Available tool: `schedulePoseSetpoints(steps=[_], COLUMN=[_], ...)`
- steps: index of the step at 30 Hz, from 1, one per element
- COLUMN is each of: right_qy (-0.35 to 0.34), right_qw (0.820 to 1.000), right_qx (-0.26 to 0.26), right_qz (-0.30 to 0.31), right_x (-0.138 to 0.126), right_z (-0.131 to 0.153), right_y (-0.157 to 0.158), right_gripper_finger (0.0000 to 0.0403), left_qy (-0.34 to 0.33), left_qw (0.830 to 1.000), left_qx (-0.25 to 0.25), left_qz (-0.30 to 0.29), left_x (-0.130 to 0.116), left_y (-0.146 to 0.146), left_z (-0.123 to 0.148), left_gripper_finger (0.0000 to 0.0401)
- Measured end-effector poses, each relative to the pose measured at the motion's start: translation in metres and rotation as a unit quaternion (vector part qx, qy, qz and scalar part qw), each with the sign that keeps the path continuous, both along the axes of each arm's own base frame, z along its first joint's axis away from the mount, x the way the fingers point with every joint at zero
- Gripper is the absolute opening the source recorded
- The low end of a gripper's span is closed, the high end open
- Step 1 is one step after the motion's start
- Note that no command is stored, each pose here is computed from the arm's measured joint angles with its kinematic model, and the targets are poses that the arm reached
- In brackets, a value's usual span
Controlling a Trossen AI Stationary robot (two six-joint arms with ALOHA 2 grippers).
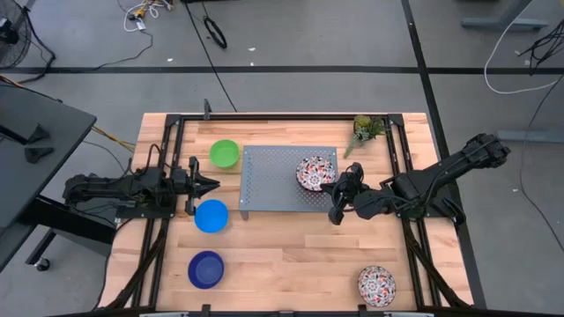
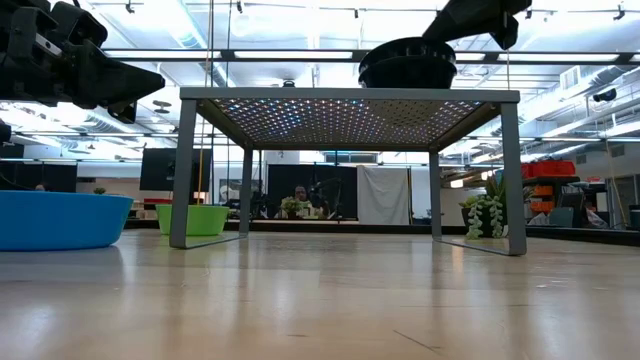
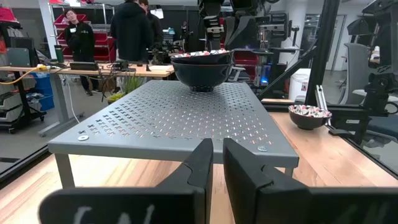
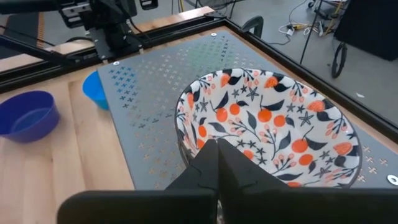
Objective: Pick & Place Mini bowls
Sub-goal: Stack the top white patterned bowl on top of the other white patterned bowl on the shelf
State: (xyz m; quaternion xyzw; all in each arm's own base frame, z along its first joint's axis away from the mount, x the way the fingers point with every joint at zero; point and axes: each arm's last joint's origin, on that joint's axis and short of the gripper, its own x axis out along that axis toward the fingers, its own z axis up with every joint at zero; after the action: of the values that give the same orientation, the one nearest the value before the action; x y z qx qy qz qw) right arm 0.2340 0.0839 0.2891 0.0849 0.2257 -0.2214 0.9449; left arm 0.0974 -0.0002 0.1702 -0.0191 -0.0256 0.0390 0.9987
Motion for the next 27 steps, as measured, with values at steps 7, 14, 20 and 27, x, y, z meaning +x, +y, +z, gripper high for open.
schedulePoseSetpoints(steps=[7, 14, 20, 27], right_qy=[0.006, 0.003, -0.013, -0.009], right_qw=[1.000, 1.000, 0.999, 0.999], right_qx=[0.003, -0.003, -0.023, -0.020], right_qz=[0.006, 0.006, 0.032, 0.043], right_x=[-0.0003, 0.0003, 0.0040, 0.0041], right_z=[-0.0008, 0.0000, 0.0053, 0.0049], right_y=[0.0001, 0.0002, 0.0022, 0.0027], right_gripper_finger=[0.0000, 0.0000, 0.0000, 0.0000], left_qy=[0.000, 0.000, 0.000, 0.000], left_qw=[1.000, 1.000, 1.000, 1.000], left_qx=[0.000, 0.000, 0.000, 0.000], left_qz=[0.000, 0.000, 0.000, 0.000], left_x=[0.0000, 0.0000, 0.0000, 0.0000], left_y=[0.0000, 0.0000, 0.0000, 0.0000], left_z=[0.0001, 0.0000, 0.0000, 0.0001], left_gripper_finger=[0.0044, 0.0044, 0.0044, 0.0044])
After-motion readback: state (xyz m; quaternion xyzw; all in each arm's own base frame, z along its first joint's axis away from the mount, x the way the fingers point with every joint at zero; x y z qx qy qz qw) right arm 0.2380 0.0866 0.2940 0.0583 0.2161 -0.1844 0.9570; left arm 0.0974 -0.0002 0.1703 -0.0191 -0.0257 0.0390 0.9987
